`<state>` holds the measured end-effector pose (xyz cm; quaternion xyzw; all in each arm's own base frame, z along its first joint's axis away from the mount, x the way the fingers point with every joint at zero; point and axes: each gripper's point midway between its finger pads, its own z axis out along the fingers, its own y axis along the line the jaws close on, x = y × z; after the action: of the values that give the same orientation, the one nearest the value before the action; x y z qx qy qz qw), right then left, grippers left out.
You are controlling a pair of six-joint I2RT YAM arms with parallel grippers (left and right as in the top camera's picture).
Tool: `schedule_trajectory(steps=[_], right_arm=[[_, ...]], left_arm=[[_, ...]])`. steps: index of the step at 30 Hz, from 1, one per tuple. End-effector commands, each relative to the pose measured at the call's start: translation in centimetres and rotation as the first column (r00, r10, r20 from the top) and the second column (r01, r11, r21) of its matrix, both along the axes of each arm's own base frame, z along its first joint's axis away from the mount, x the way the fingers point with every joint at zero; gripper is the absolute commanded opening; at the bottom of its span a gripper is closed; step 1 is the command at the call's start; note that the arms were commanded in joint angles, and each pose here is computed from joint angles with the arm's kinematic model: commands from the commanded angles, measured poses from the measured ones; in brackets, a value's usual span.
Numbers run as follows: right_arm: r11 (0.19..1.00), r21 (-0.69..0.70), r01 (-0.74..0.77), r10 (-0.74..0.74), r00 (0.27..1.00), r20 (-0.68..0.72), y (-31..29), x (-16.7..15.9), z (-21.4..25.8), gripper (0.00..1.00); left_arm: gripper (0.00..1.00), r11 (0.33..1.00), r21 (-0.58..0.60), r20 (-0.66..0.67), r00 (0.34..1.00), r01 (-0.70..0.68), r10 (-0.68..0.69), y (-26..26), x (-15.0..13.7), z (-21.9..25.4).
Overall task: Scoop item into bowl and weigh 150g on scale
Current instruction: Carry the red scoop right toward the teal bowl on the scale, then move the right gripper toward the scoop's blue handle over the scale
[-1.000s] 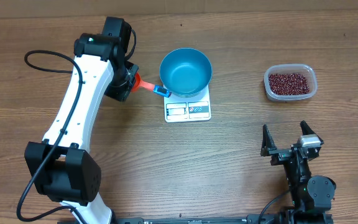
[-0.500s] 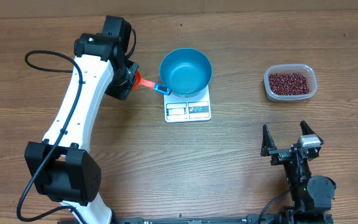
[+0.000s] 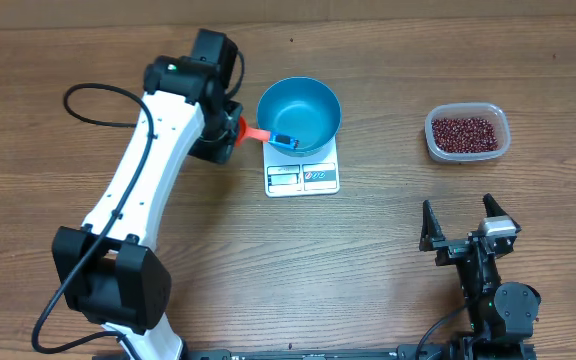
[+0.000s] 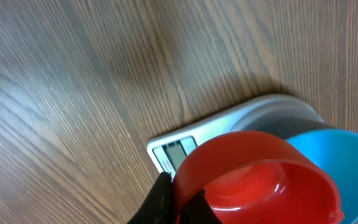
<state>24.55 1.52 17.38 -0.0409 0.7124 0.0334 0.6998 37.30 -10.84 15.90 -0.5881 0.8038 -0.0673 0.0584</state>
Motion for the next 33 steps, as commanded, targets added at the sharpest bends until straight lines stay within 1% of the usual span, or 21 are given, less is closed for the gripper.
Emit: schedule_trajectory(steps=[1, 10, 11, 13, 15, 16, 19, 25, 29, 33], right_arm=[[1.000, -0.001, 0.003, -0.003, 1.000, 0.005, 0.0, 0.0, -0.2, 1.00], [1.000, 0.007, 0.006, -0.006, 1.000, 0.008, -0.1, 0.0, -0.1, 1.00], [0.998, 0.057, 0.007, -0.007, 1.000, 0.002, -0.1, 0.0, -0.1, 1.00], [0.977, 0.211, 0.011, -0.008, 1.000, -0.017, -0.1, 0.0, -0.1, 1.00], [0.929, 0.369, 0.015, -0.002, 0.999, -0.034, 0.0, 0.0, -0.1, 1.00], [0.912, 0.411, -0.002, 0.018, 0.999, -0.034, 0.3, 0.0, 0.0, 1.00], [0.909, 0.412, -0.064, 0.068, 0.998, 0.006, 1.2, -0.2, 1.1, 1.00], [0.907, 0.413, -0.080, 0.078, 0.997, 0.022, 1.3, -0.9, 3.8, 1.00], [0.906, 0.415, -0.087, 0.094, 0.996, 0.003, 1.6, -0.7, 5.7, 1.00], [0.896, 0.434, -0.095, 0.141, 0.987, -0.076, 2.3, 0.6, 6.7, 1.00]], left_arm=[[0.04, 0.997, -0.039, 0.032, 0.998, -0.059, 0.060, -1.3, -0.1, 1.4], [0.04, 0.998, -0.048, 0.028, 0.999, -0.035, 0.036, -2.6, -0.5, 1.4], [0.04, 0.998, -0.051, 0.026, 0.999, -0.033, 0.034, -2.8, -0.6, 1.4], [0.04, 0.997, -0.064, 0.021, 0.999, -0.032, 0.033, -3.3, -0.8, 1.4], [0.04, 0.997, -0.065, 0.020, 0.999, -0.038, 0.040, -3.5, -0.9, 1.4], [0.04, 0.997, -0.067, 0.020, 0.999, -0.041, 0.042, -3.6, -0.9, 1.4], [0.04, 0.997, -0.068, 0.022, 0.999, -0.038, 0.039, -3.8, -0.9, 1.4], [0.04, 0.997, -0.069, 0.022, 0.999, -0.037, 0.039, -3.8, -0.9, 1.4], [0.04, 0.996, -0.079, 0.017, 0.999, -0.035, 0.036, -4.0, -1.0, 1.4], [0.04, 0.992, -0.122, -0.002, 1.000, -0.026, 0.026, -4.8, -1.3, 1.4]])
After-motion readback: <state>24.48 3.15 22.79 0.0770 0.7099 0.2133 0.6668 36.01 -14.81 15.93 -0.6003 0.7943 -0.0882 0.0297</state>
